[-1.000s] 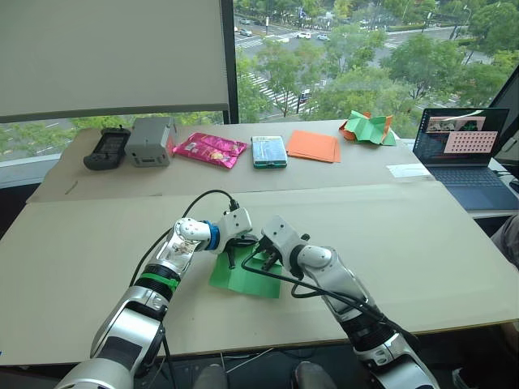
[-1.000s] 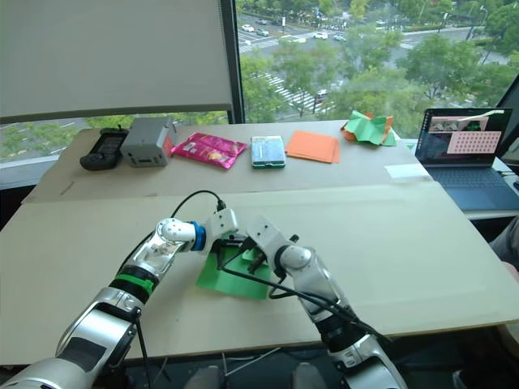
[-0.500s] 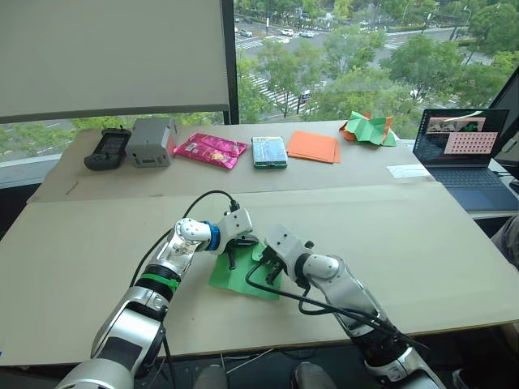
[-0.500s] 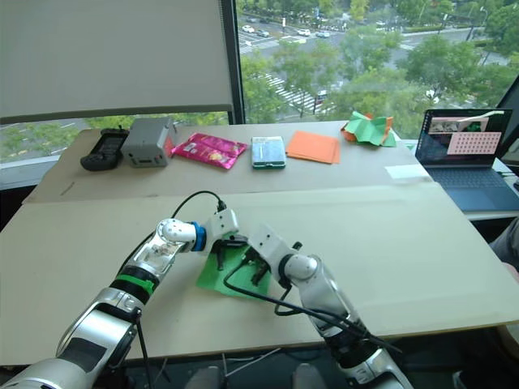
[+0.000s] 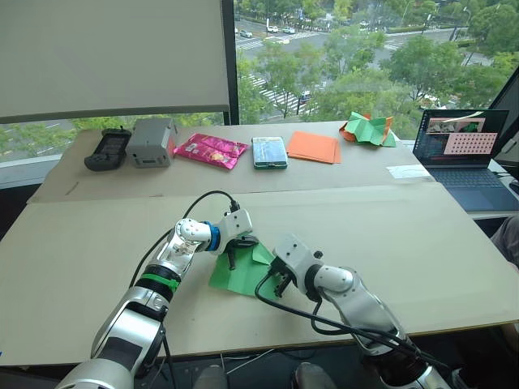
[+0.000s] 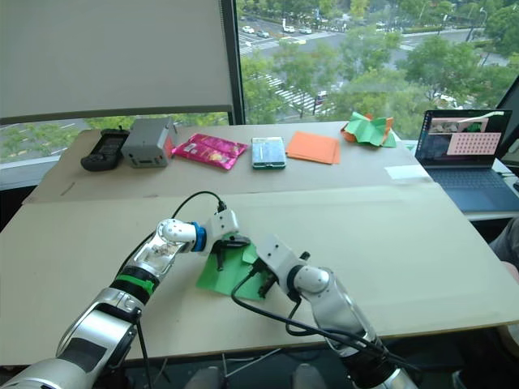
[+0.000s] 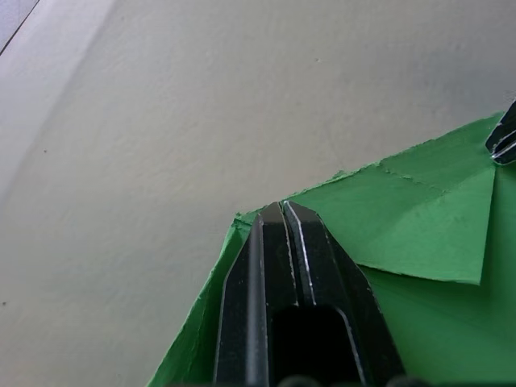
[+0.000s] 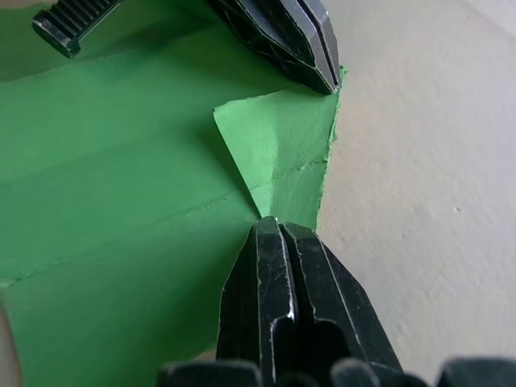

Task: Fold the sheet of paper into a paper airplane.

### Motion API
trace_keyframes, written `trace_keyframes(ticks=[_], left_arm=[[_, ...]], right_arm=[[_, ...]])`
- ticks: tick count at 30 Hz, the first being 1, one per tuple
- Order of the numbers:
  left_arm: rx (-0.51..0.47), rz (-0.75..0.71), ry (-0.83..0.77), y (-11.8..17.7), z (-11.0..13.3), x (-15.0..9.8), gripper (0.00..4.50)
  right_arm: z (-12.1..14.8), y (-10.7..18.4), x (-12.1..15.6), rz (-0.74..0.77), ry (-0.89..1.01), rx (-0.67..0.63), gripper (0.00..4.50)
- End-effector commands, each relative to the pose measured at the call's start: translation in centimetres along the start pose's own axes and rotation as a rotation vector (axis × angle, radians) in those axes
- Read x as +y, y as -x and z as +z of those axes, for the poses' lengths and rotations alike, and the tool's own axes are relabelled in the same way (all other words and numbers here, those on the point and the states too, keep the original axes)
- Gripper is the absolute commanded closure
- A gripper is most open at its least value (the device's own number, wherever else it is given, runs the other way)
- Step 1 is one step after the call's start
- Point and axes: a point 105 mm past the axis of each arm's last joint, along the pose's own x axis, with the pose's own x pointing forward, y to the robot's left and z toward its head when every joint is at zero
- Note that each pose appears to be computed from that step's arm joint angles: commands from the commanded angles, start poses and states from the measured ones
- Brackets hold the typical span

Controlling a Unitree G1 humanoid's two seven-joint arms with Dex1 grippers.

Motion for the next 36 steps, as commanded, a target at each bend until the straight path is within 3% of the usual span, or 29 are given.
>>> trace_keyframes(ticks=[1,3,12,15,26,36], left_arm=[[0.081,-0.07,0.021,-0.7,-2.2,-1.8,4.5],[0.081,-0.07,0.02,-0.7,-2.3,-1.8,4.5],[0.084,-0.074,0.017,-0.6,-2.3,-1.8,4.5],[0.084,-0.071,0.017,-0.5,-2.3,-1.8,4.5],[0.079,-0.068,0.018,-0.4,-2.1,-1.7,4.5],[0.077,-0.066,0.02,-0.5,-2.1,-1.8,4.5]], right_arm=[[-4.0,0.0,1.0,0.043,-0.086,0.146,4.48],[-3.6,0.3,0.9,0.044,-0.097,0.116,4.48],[3.5,2.7,-1.7,0.04,-0.131,-0.252,4.48],[5.2,2.7,-2.0,0.043,-0.136,-0.316,4.48],[4.5,-2.4,-3.7,-0.046,-0.085,-0.206,4.48],[4.6,-3.3,-3.0,-0.018,-0.058,-0.208,4.48]])
